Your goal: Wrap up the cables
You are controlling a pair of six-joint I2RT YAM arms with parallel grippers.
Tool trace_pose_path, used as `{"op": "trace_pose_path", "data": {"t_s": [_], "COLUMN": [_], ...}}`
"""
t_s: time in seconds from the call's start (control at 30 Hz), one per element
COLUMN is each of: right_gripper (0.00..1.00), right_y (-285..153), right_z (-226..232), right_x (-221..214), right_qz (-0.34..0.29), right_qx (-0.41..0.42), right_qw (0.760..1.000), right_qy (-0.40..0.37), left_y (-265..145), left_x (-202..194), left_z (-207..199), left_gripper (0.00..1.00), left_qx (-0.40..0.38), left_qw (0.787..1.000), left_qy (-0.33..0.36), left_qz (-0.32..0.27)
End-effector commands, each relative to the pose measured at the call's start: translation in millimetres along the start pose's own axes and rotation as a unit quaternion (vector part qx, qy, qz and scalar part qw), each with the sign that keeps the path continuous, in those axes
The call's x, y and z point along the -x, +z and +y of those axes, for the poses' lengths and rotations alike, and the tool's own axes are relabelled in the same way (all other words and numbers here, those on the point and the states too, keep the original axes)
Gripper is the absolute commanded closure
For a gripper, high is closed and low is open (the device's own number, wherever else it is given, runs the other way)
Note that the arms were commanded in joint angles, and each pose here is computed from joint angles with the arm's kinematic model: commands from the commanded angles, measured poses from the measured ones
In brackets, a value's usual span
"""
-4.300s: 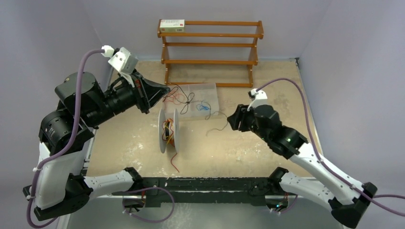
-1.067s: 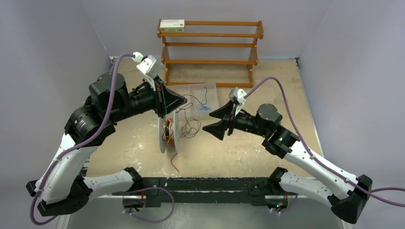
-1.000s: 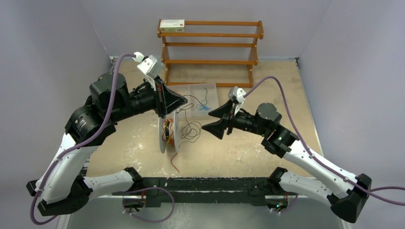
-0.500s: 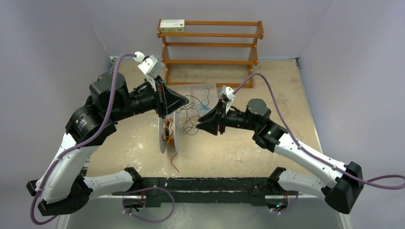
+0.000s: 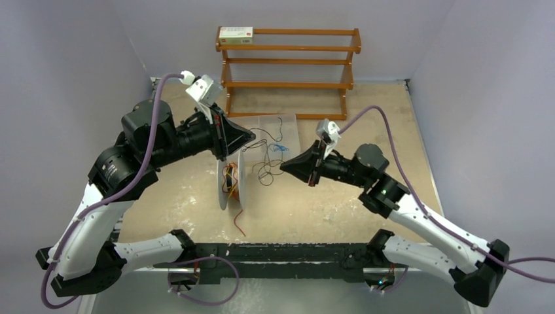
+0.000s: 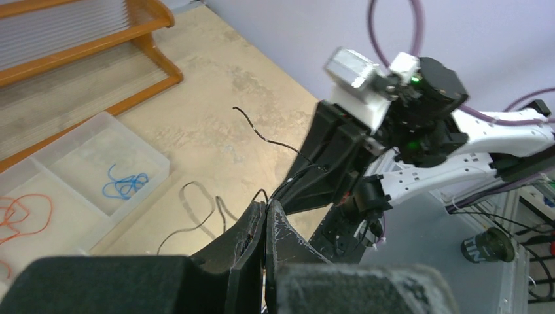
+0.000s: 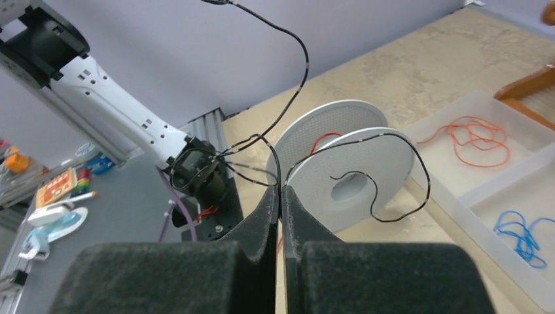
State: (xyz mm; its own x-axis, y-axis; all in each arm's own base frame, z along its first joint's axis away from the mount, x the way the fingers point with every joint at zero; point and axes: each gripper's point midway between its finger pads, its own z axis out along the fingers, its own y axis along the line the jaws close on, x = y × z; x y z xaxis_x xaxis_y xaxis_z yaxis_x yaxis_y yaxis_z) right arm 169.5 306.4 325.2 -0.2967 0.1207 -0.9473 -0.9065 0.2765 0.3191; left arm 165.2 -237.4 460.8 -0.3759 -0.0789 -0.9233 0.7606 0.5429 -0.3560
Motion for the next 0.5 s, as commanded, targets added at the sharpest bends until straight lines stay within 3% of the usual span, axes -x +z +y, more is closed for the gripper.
{"op": "trace_pose_path", "data": {"t_s": [0.0, 0.47], "right_gripper": [1.00, 1.00], "right_y": [-23.1, -89.7], "right_z": [-3.3, 11.0], "right_x": [6.7, 47.0], "right_qz": [-0.034, -0.133], "right_qx": [-0.040, -0.098], "right_qw": [0.999, 0.986], "right_qy": [-0.008, -0.038], "left_y": [-14.4, -36.4], "left_x": [20.5, 19.2], "left_z": [13.8, 91.7], "left_gripper": [1.00, 1.00], "left_qx": [0.054, 0.277], "left_qw": [0.998, 0.960], "left_qy": [0.018, 0.024], "left_qz": [-0.037, -0.040]}}
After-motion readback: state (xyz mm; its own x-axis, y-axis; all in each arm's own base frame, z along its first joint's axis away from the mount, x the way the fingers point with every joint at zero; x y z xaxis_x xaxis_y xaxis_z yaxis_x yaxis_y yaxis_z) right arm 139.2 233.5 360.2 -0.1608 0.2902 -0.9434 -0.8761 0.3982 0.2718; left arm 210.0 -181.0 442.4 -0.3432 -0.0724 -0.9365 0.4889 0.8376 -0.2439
